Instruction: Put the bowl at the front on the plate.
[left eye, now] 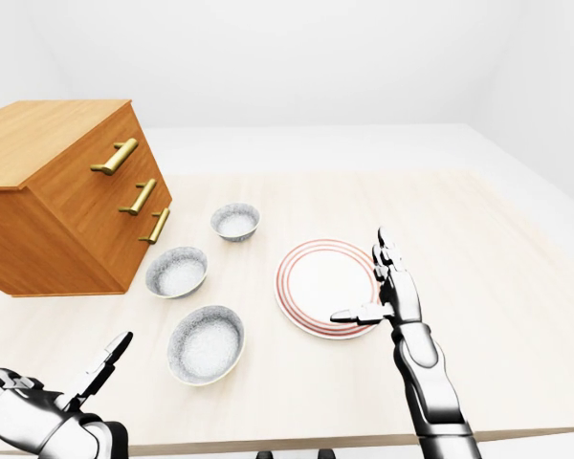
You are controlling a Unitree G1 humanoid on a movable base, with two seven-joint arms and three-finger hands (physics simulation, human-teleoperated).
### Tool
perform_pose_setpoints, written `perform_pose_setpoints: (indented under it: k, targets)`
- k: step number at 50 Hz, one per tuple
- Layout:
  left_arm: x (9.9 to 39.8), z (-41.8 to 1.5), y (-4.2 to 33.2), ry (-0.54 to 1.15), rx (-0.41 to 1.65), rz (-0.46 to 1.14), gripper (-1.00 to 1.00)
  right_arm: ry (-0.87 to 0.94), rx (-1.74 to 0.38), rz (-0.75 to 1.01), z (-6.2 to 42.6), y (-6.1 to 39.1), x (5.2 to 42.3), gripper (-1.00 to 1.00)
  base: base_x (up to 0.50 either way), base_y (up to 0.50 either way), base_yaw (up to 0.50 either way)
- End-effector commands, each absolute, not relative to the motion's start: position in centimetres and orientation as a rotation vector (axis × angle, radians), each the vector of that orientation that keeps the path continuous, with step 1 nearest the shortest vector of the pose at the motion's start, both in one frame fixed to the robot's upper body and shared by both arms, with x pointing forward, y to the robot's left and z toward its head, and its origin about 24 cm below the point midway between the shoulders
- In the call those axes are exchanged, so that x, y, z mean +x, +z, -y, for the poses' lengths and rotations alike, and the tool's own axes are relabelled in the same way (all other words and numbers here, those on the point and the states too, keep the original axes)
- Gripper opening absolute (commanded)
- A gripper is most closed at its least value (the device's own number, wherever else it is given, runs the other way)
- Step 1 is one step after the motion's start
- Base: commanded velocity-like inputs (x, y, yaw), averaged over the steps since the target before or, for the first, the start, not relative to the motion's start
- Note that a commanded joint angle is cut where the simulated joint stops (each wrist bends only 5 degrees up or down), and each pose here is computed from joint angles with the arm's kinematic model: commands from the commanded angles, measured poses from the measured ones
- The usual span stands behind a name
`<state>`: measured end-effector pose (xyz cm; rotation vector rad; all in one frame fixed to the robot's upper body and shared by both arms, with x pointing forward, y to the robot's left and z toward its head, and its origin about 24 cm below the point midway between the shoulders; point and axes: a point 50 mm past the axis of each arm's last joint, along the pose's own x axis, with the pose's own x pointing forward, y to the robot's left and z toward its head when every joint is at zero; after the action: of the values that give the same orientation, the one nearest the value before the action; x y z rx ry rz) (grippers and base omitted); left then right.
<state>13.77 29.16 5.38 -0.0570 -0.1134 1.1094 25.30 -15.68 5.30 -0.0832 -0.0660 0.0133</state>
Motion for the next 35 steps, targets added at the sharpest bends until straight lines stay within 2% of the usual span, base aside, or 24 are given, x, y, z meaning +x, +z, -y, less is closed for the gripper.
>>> perform_pose_setpoints:
  k: [1,5,12,20,31,35]
  targets:
    - [13.6,-29.2,5.6,1.112,-0.056,0.123,1.0,0.026,-0.115,0.086,15.7,6.3,24.5,1.0,0.0,0.0,0.0]
    - [13.7,-29.2,5.3,1.112,-0.053,0.108,1.0,0.054,-0.127,0.1,14.9,7.7,24.2,1.0,0.0,0.0,0.0]
    - [13.9,-29.1,5.1,1.108,-0.052,0.098,1.0,0.204,-0.524,0.268,10.3,11.0,23.7,1.0,0.0,0.0,0.0]
    - [13.7,-29.2,5.3,1.109,-0.056,0.111,1.0,0.32,-0.73,0.416,6.8,14.2,23.2,1.0,0.0,0.0,0.0]
    - [13.7,-29.2,5.3,1.109,-0.052,0.109,1.0,0.388,-1.007,0.423,4.5,15.4,22.7,1.0,0.0,0.0,0.0]
    - [13.7,-29.2,5.4,1.109,-0.051,0.111,1.0,0.411,-1.041,0.383,4.4,15.1,22.7,1.0,0.0,0.0,0.0]
